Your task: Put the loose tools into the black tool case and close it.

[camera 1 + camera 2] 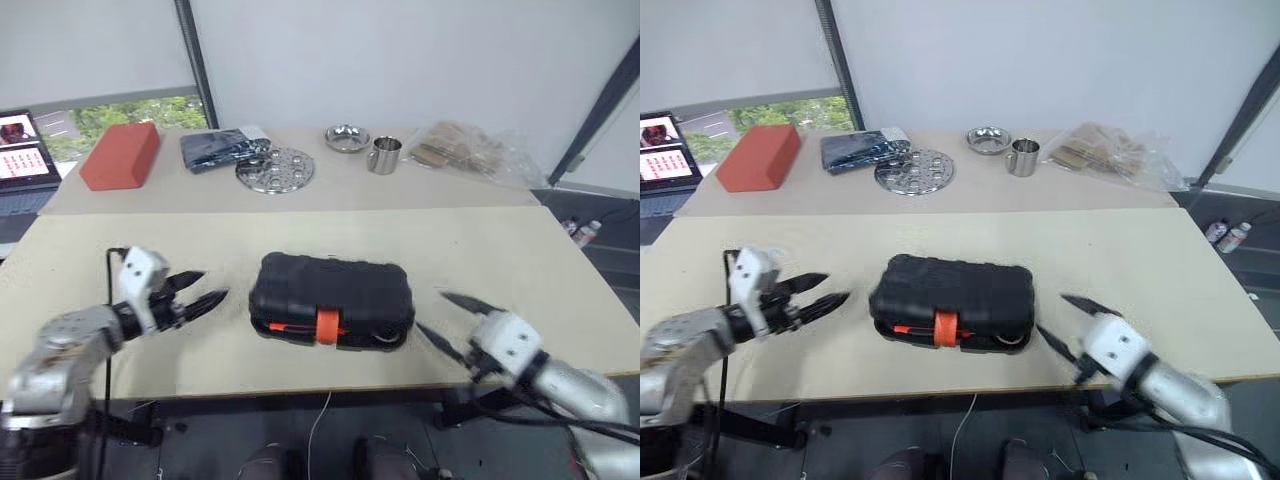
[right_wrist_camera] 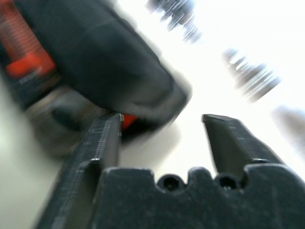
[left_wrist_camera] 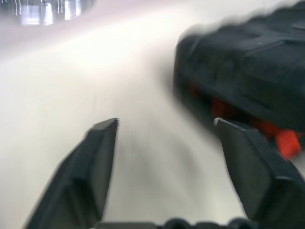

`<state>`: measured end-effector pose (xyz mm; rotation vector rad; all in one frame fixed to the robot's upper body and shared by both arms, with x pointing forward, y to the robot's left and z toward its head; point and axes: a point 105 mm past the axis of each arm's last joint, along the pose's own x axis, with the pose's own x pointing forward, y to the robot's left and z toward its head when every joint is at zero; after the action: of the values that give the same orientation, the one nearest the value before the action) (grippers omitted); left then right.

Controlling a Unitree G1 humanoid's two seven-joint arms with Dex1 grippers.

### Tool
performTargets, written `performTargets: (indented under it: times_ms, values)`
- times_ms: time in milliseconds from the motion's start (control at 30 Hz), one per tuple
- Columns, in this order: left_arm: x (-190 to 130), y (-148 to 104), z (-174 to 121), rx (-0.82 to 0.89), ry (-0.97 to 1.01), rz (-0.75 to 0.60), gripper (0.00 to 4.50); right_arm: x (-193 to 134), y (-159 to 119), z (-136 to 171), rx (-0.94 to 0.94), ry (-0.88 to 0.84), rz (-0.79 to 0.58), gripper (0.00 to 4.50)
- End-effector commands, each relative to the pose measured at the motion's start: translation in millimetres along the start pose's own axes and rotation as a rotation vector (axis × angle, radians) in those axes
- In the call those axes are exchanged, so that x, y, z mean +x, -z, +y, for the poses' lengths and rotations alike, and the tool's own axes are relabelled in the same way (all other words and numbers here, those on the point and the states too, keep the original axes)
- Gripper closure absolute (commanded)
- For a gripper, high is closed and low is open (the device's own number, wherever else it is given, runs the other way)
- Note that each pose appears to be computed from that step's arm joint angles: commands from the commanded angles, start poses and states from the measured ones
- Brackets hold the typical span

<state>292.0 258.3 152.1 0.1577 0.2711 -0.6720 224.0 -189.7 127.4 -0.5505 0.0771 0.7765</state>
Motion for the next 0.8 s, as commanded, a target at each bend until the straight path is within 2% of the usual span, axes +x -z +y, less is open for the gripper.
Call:
performTargets:
  times_ms: [33,67,100,133,167,233,300,333,433,500,533,667,800]
  values:
    - [19.4,-16.1,21.1,0.084,0.024,-0.014,1.37,-1.7,-11.3,27.9,0.093,-0.216,-0.033,1.75]
    - [25.6,-19.7,25.6,0.099,0.021,-0.021,1.66,0.0,-10.7,30.0,0.097,-0.235,-0.030,1.90]
    - [37.6,-24.7,30.5,0.125,0.021,-0.029,1.81,3.6,-8.5,35.6,0.090,-0.276,-0.016,2.26]
    - [52.3,-29.3,33.0,0.155,0.030,-0.034,2.39,8.0,-7.5,41.3,0.070,-0.318,-0.011,2.76]
    - [66.1,-33.5,32.8,0.183,0.045,-0.036,2.57,12.6,-6.9,45.4,0.054,-0.347,-0.007,2.97]
    - [95.7,-40.8,26.3,0.237,0.094,-0.037,3.30,23.5,-5.8,50.2,0.041,-0.390,-0.002,3.74]
    - [123.6,-46.7,14.2,0.297,0.157,-0.036,4.02,33.3,-3.6,52.5,0.017,-0.434,0.011,4.35]
    - [134.7,-49.4,9.0,0.326,0.176,-0.037,4.30,37.3,-1.7,52.9,0.000,-0.451,0.021,4.50]
    - [158.7,-53.5,-7.7,0.380,0.251,-0.032,4.41,49.7,4.6,49.5,-0.038,-0.465,0.056,4.50]
    - [167.5,-48.2,-20.7,0.416,0.331,0.004,4.41,60.0,10.3,38.8,-0.060,-0.415,0.085,4.50]
    - [168.1,-40.7,-29.7,0.446,0.407,0.041,4.41,67.3,17.6,22.3,-0.067,-0.330,0.127,4.50]
    - [141.2,-9.9,-57.0,0.496,0.761,0.202,4.41,73.6,34.1,-46.6,-0.061,0.012,0.214,4.50]
    - [134.7,-21.1,-52.6,0.457,0.738,0.149,4.41,57.9,28.8,-53.5,0.074,0.048,0.161,4.50]
